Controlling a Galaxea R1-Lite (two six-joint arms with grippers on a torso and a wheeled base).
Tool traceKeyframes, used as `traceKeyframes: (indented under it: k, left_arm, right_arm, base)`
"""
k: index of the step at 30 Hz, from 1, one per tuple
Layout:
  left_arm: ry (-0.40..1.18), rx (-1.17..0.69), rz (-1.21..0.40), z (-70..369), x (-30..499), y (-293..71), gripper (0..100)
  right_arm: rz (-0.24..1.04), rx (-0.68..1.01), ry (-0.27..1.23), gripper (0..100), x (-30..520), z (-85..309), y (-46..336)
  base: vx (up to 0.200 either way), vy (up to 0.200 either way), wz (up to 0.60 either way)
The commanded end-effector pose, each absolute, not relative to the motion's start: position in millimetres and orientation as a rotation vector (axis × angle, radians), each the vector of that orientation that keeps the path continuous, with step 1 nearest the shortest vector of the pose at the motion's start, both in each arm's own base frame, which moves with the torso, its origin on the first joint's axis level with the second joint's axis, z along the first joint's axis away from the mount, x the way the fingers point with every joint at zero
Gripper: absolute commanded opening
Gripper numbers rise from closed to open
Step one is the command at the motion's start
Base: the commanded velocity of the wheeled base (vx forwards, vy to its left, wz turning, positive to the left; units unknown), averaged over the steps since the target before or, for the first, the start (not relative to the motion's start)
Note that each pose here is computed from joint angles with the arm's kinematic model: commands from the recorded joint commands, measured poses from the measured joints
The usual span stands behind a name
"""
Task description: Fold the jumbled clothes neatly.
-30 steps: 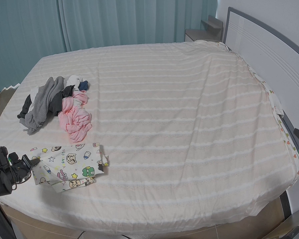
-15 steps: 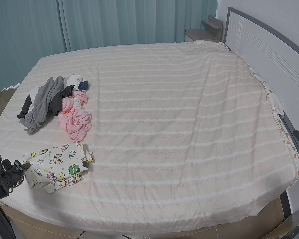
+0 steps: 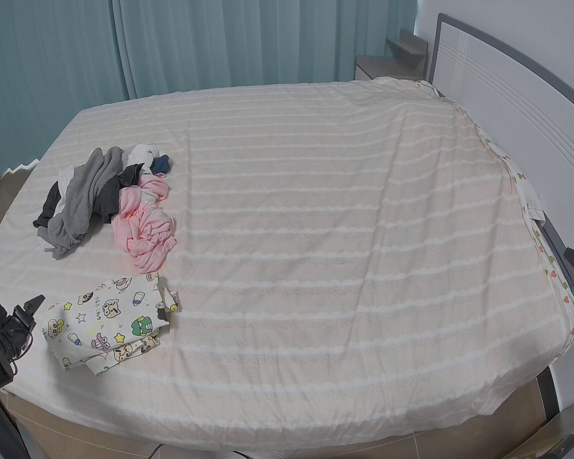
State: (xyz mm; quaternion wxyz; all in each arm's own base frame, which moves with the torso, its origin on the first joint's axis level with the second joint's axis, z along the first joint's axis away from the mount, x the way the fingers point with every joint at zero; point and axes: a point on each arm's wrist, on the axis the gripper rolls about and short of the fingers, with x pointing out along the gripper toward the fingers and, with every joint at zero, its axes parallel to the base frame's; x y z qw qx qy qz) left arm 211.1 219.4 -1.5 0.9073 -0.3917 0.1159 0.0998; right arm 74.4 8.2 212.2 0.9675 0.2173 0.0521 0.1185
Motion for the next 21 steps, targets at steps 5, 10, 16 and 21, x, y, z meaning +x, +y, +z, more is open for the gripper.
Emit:
traceKeyframes:
  k: [5, 10, 16, 21]
  left_arm:
    - [0.143, -0.78, 0.303, -2, 189, 251, 100]
    - [0.037, -0.762, 0.235, 51, 185, 243, 100]
    - [-0.032, -0.717, -0.141, 141, 184, 193, 100]
    - [0.037, -0.647, -0.45, 166, 184, 116, 100]
  right_arm:
    - [0.246, 0.434, 0.061, 100, 57, 213, 7]
    - [0.261, 0.42, 0.05, 100, 42, 207, 7]
    - [0.275, 0.415, 0.014, 100, 19, 190, 6]
    - [0.276, 0.378, 0.027, 100, 4, 171, 5]
  base:
    - [0.0, 0.0, 0.0]
    - [0.0, 0.0, 0.0]
    - [0.0, 0.0, 0.0]
    - [0.0, 0.0, 0.0]
